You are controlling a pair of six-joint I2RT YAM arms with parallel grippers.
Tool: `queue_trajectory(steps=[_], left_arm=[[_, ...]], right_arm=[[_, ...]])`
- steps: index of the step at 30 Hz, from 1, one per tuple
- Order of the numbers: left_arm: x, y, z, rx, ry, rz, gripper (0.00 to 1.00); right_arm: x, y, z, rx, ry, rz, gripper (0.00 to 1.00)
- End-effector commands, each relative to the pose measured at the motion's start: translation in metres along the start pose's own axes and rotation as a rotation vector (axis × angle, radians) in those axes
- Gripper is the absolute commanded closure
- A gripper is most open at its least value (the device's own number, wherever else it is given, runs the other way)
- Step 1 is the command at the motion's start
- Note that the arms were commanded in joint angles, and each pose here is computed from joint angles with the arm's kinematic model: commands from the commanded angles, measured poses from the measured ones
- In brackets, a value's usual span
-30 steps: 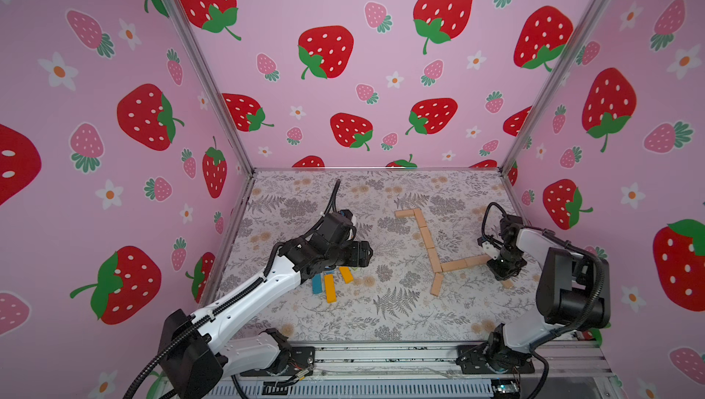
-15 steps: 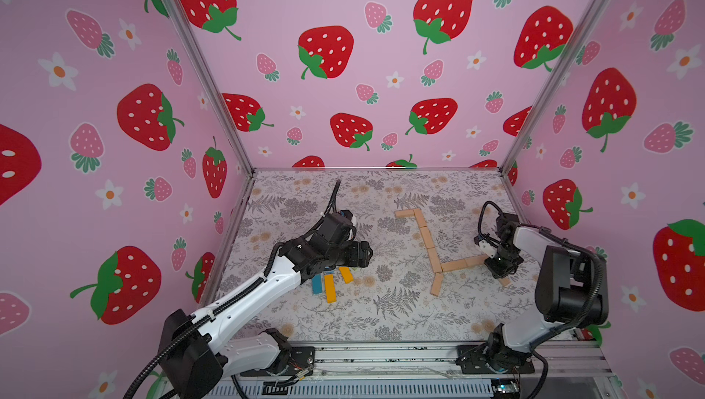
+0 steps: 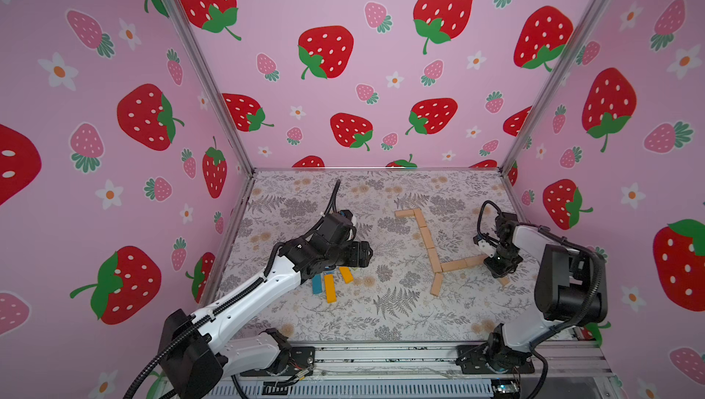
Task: Assemble a giraffe with building blocks
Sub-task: Assemble the building block at the center of the board.
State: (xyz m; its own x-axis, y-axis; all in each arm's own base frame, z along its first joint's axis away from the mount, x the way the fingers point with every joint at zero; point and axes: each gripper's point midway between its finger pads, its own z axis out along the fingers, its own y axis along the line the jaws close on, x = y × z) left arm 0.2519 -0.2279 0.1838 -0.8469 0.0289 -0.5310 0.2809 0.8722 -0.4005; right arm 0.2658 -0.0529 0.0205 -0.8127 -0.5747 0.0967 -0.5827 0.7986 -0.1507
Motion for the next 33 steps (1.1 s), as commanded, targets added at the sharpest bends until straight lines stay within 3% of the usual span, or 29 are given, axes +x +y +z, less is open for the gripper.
queue_trajectory(steps=[1, 16, 23, 33], left_arm=[[-0.001, -0.001, -0.001, 0.001, -0.010, 0.012, 0.15], [-0.002, -0.001, -0.001, 0.002, -0.014, 0.012, 0.15], [-0.001, -0.001, -0.001, 0.001, -0.014, 0.013, 0.15], [-0.002, 0.001, -0.002, -0.003, -0.014, 0.011, 0.15]], right_arm=[[-0.001, 0.003, 0.000, -0.021, 0.013, -0.021, 0.83], [-0.003, -0.001, -0.006, -0.001, 0.003, -0.014, 0.70], [-0.002, -0.003, -0.014, 0.027, -0.020, -0.008, 0.51], [-0.001, -0.005, -0.040, 0.062, -0.067, 0.009, 0.40]])
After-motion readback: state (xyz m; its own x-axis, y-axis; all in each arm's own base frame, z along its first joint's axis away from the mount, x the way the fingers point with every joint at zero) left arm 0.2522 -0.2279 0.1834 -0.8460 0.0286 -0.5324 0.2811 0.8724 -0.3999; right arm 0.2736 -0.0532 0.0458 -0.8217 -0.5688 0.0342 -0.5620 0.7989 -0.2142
